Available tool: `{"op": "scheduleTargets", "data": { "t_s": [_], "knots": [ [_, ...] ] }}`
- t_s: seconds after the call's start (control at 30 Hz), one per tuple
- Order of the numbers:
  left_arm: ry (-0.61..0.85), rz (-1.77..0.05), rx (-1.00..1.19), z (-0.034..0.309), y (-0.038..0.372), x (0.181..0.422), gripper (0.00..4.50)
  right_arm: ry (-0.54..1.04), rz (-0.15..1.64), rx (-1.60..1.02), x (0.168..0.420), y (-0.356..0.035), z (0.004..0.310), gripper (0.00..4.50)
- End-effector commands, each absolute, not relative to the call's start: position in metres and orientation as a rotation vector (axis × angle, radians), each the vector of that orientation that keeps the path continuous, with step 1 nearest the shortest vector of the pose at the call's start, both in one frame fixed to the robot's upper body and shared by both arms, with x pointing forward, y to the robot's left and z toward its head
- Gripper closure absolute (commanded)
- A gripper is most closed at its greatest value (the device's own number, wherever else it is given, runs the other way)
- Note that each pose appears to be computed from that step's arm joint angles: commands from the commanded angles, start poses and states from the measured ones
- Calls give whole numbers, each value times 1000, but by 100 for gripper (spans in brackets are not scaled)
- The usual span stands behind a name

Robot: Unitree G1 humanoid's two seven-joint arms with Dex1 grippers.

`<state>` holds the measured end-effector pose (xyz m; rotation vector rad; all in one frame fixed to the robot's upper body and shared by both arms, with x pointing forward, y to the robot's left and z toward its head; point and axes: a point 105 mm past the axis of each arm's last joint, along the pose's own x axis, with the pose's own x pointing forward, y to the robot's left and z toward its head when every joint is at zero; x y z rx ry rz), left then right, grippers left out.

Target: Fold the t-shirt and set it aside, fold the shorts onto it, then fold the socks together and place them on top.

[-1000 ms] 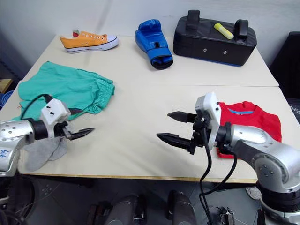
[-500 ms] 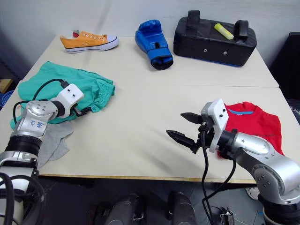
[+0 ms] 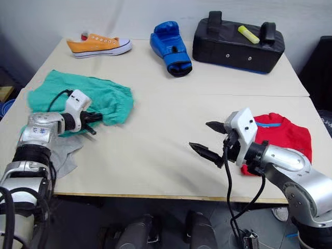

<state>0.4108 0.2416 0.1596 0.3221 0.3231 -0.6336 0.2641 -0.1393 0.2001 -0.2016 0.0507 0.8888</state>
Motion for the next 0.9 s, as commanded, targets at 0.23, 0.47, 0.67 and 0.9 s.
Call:
{"op": "scheduleTargets", "data": {
  "t_s": [0.23, 0.47, 0.67, 0.9],
  "knots": [
    [209, -1291, 416, 218, 108, 354, 448, 35, 931, -264, 251, -136, 194, 0],
    [341, -1613, 583, 162, 43, 300, 448, 75, 922, -318, 242, -141, 180, 0],
    [329, -1621, 576, 140, 21, 287, 381, 121, 905, -419, 234, -147, 166, 0],
    [224, -1693, 278, 188, 31, 273, 173, 119, 951, -439, 221, -142, 163, 0]
  ]
}}
